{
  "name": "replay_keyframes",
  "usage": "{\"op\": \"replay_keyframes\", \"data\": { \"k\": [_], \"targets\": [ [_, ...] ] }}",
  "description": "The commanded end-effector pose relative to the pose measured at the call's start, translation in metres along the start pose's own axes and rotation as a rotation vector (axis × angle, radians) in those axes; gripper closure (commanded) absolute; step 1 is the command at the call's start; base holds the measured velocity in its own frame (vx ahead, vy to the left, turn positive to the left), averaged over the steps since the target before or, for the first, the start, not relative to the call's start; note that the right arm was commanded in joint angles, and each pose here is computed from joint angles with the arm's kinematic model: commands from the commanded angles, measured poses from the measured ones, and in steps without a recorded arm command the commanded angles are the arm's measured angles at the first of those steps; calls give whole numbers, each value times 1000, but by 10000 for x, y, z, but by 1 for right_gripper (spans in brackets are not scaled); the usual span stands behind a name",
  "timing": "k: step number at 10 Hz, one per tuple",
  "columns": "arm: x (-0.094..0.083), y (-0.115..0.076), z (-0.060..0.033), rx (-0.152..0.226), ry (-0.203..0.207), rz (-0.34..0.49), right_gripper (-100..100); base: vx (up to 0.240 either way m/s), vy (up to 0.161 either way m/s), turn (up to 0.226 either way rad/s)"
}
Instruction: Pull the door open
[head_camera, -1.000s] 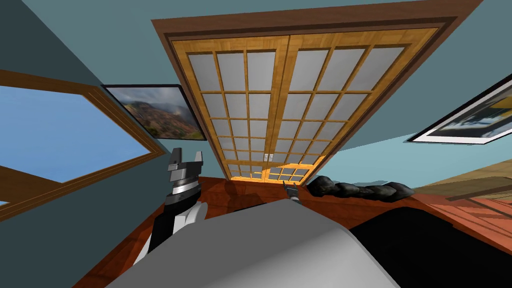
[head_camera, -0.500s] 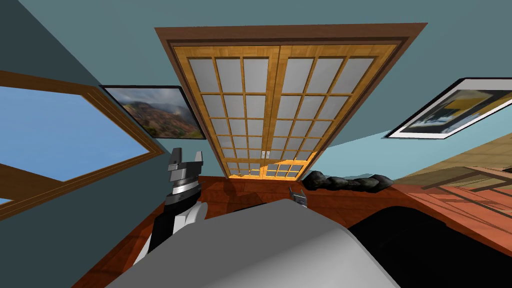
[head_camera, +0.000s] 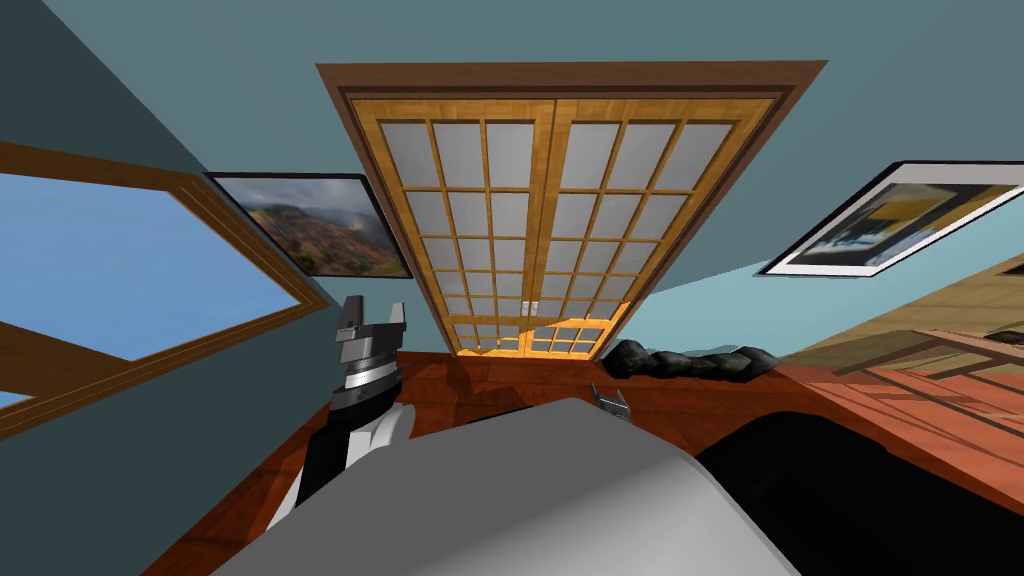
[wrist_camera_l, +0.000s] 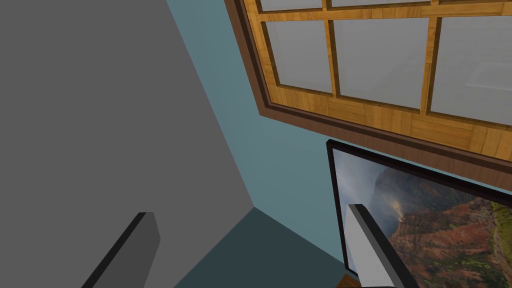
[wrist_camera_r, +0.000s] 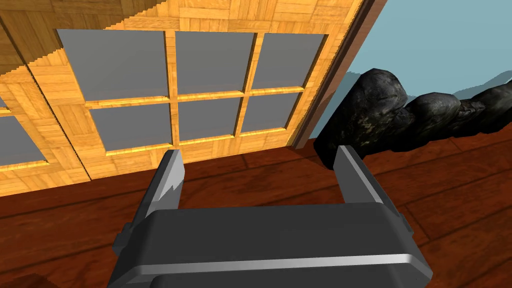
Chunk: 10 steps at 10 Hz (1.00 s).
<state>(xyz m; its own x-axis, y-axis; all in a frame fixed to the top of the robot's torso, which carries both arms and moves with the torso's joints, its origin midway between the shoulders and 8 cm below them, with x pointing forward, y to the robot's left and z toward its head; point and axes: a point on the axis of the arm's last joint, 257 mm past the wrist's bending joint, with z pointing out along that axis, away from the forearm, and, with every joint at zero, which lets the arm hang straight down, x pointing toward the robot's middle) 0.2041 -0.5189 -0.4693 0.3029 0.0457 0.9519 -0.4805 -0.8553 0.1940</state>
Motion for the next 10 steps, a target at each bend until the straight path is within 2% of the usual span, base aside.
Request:
{"op": "replay_keyframes", "data": {
  "k": [1,2,4,8,9,10],
  "targets": [
    [-24,34,-1,-4,-2,-1,-100,17,-5,-3],
    [11,86,49,-14,6,4,-100,104,-11,94],
    [75,40,116,-10,21,14,-100,176,-22,104],
    [312,-226,323,20,76,51,-100,194,-15,98],
    [312,-226,323,20,76,51,-100,116,-19,47],
    [405,-332,394,33,97,65,-100,122,36,98]
  ]
}}
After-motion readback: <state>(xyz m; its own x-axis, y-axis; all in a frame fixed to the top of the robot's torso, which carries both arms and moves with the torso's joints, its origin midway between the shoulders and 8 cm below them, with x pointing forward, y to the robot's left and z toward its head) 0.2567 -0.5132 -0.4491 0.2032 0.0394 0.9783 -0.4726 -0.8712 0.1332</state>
